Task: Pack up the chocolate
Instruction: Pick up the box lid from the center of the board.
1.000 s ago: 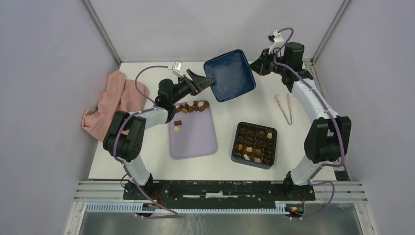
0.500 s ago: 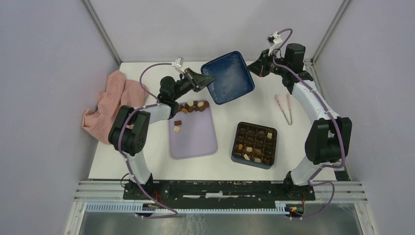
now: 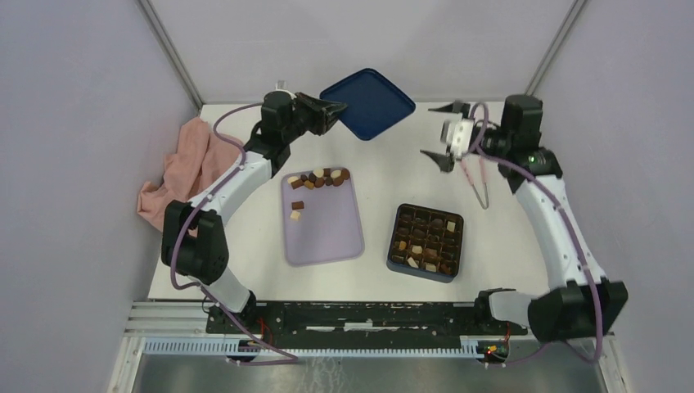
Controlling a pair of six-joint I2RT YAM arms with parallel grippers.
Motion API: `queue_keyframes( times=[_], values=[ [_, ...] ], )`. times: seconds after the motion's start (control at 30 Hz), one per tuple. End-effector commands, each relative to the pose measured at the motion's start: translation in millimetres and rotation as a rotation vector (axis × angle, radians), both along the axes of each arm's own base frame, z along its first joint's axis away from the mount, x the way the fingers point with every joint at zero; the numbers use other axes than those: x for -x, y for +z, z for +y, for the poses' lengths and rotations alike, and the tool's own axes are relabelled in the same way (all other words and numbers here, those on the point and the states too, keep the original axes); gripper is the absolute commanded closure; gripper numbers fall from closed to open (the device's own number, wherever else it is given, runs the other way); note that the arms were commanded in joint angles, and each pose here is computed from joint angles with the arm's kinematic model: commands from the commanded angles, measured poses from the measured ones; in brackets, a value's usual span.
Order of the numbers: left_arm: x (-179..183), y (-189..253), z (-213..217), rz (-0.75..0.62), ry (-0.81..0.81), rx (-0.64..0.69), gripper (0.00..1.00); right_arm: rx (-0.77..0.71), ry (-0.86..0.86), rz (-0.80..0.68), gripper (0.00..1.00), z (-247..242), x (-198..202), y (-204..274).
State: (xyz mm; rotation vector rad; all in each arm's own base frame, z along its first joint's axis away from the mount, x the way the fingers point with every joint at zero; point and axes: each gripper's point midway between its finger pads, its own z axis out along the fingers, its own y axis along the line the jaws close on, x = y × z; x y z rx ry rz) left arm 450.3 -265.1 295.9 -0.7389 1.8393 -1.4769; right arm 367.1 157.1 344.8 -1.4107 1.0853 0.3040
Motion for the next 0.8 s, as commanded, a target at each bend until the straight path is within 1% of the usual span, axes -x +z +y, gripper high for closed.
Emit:
queue_keyframes(
  times=[0.0,0.03,0.1,0.23,0.33,0.43,0.47,0.57,0.67,0.77],
  values=[
    [15,4,7,0.333,0.085,0.097,0.98,0.144,0.151,-0.529,0.02,36,45,3],
    [19,4,3,0.364,0.066,0.123,0.98,0.148,0.124,-0.589,0.02,40,50,7],
    [25,6,-4,0.388,0.034,0.139,0.98,0.146,0.065,-0.642,0.02,45,48,12],
    [33,11,-11,0.383,0.01,0.106,0.98,0.132,0.012,-0.611,0.03,56,39,13],
    [38,13,-14,0.372,-0.011,0.099,0.98,0.179,-0.001,-0.604,0.06,63,31,-4],
    [44,12,-18,0.376,-0.033,0.097,0.98,0.22,0.014,-0.591,0.14,73,29,-27],
    [46,13,-18,0.371,-0.036,0.097,0.98,0.228,-0.002,-0.583,0.18,75,27,-33],
    [51,14,-20,0.367,-0.042,0.107,0.98,0.211,-0.074,-0.565,0.32,79,17,-39],
    [55,13,-18,0.371,-0.036,0.112,0.98,0.216,-0.105,-0.566,0.41,81,11,-41],
    [59,12,-18,0.372,-0.035,0.126,0.98,0.234,-0.095,-0.581,0.5,83,10,-45]
  ],
)
